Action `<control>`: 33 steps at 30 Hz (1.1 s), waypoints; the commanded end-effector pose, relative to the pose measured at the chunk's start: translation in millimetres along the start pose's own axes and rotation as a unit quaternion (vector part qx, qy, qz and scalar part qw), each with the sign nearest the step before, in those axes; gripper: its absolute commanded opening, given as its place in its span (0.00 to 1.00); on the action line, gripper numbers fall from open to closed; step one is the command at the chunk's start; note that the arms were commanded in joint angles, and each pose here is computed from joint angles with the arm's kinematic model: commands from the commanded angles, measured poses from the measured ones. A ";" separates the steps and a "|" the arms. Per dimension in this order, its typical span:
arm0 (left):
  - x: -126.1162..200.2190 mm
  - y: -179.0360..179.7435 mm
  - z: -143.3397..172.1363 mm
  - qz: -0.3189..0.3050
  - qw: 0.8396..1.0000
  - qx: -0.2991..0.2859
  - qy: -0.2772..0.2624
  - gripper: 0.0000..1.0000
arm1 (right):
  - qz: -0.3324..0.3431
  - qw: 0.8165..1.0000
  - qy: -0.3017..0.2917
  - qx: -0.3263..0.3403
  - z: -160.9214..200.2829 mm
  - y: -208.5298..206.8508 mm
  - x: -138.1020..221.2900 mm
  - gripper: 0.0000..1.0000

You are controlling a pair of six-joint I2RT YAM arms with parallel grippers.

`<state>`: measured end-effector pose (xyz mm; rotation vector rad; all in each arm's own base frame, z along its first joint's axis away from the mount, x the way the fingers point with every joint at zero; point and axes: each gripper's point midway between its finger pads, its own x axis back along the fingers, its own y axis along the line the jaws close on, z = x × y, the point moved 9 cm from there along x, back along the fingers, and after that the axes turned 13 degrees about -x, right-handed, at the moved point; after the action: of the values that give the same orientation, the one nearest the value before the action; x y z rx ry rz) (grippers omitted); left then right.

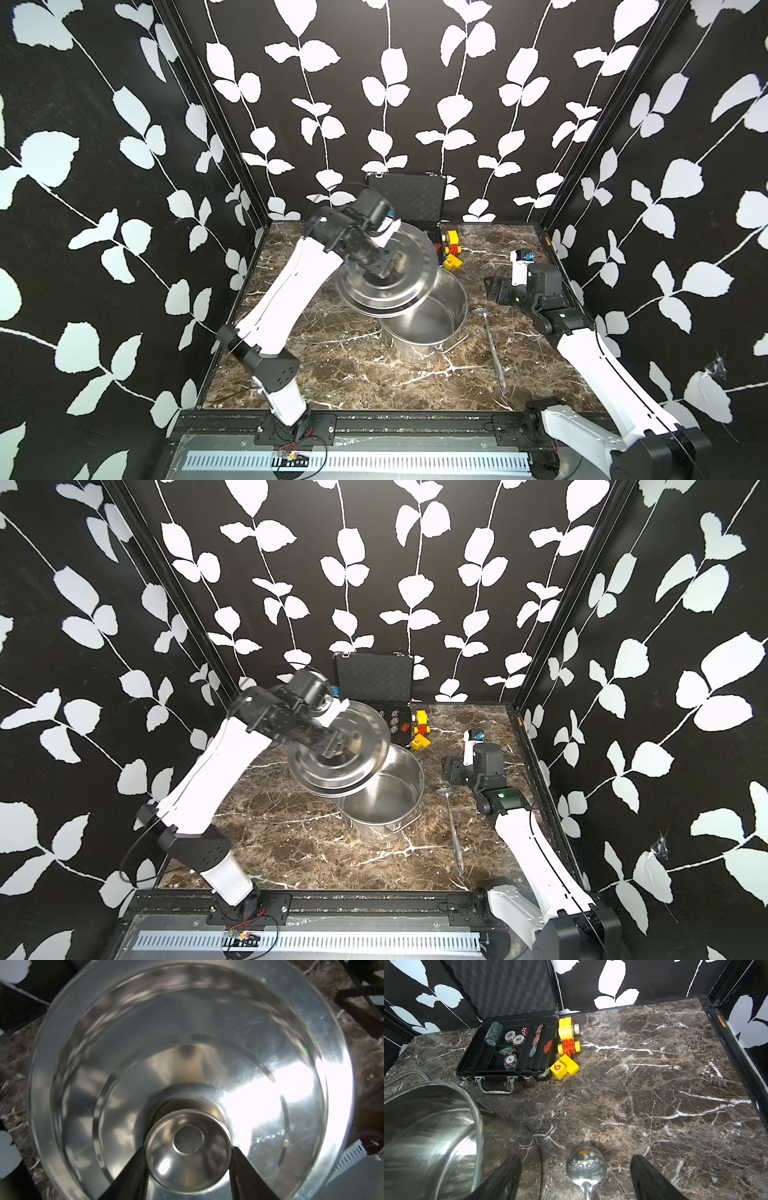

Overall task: Stir the soup with a spoon
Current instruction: Place the lid at the center of the board.

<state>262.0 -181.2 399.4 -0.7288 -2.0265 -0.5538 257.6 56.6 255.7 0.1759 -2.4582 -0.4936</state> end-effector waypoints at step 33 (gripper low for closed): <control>-191.4 136.5 202.6 -0.087 0.898 0.426 0.062 0.00 | -0.010 1.000 0.013 0.003 2.9 2.9 8.3 0.84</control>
<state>307.4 -2.0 143.9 0.0388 -1.8875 0.2066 250.8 57.4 253.1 0.2023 -2.4218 -0.4717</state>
